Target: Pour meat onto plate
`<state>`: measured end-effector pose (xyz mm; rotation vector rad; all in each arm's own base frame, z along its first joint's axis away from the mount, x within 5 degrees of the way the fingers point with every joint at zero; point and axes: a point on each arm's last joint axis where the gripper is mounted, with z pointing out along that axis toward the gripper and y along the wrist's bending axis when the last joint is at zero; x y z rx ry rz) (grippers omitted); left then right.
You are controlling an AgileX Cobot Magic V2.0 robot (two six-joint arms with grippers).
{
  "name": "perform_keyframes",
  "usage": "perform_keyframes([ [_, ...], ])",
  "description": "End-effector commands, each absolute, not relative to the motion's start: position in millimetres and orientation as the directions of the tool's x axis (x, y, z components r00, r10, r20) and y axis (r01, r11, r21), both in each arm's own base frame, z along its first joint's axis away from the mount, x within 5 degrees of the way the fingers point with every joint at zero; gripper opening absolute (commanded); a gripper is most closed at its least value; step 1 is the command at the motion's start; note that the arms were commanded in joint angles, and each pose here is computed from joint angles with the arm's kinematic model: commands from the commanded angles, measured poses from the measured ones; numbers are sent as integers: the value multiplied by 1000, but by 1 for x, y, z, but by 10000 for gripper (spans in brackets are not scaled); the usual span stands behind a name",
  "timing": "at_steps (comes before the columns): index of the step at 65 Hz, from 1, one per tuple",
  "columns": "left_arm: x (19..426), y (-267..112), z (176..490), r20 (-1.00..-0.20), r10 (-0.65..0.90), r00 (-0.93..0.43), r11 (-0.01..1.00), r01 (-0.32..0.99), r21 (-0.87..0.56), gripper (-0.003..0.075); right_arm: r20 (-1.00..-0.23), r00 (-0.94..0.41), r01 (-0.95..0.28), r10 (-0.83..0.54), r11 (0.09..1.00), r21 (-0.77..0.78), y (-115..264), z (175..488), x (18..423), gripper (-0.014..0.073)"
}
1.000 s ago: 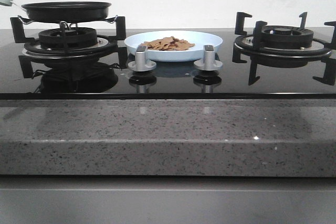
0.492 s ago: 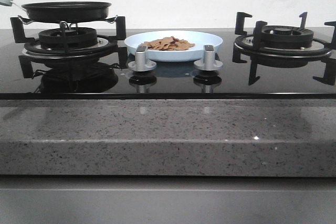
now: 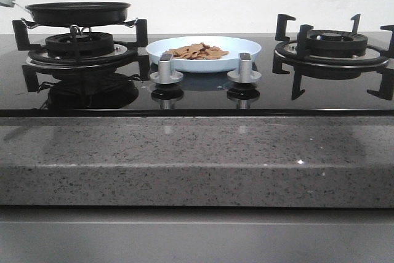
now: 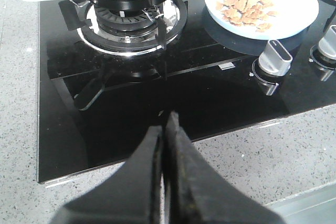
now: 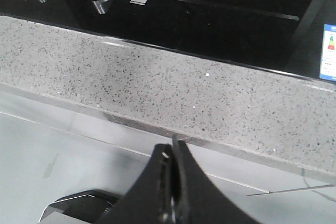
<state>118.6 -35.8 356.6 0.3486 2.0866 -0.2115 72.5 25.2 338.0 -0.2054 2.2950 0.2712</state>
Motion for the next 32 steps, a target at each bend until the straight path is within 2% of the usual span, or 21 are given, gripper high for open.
perform_keyframes([
  [1, 121, -37, 371, -907, 118, -405, 946, 323, -21, -20, -789, -613, -232, -48, 965, 121, 25, 349, 75, -69],
  [8, 115, -35, 370, -912, 116, -393, 948, 317, -16, -20, -789, -613, -232, -48, 965, 121, 25, 349, 75, -69],
  [15, 101, -23, 363, -944, 115, -309, 967, 252, 35, -20, -789, -613, -232, -48, 965, 121, 25, 349, 75, -69],
  [32, 65, -7, 297, -998, 40, -46, 996, 86, 36, -20, -789, -613, -232, -48, 965, 122, 25, 349, 75, -69],
])
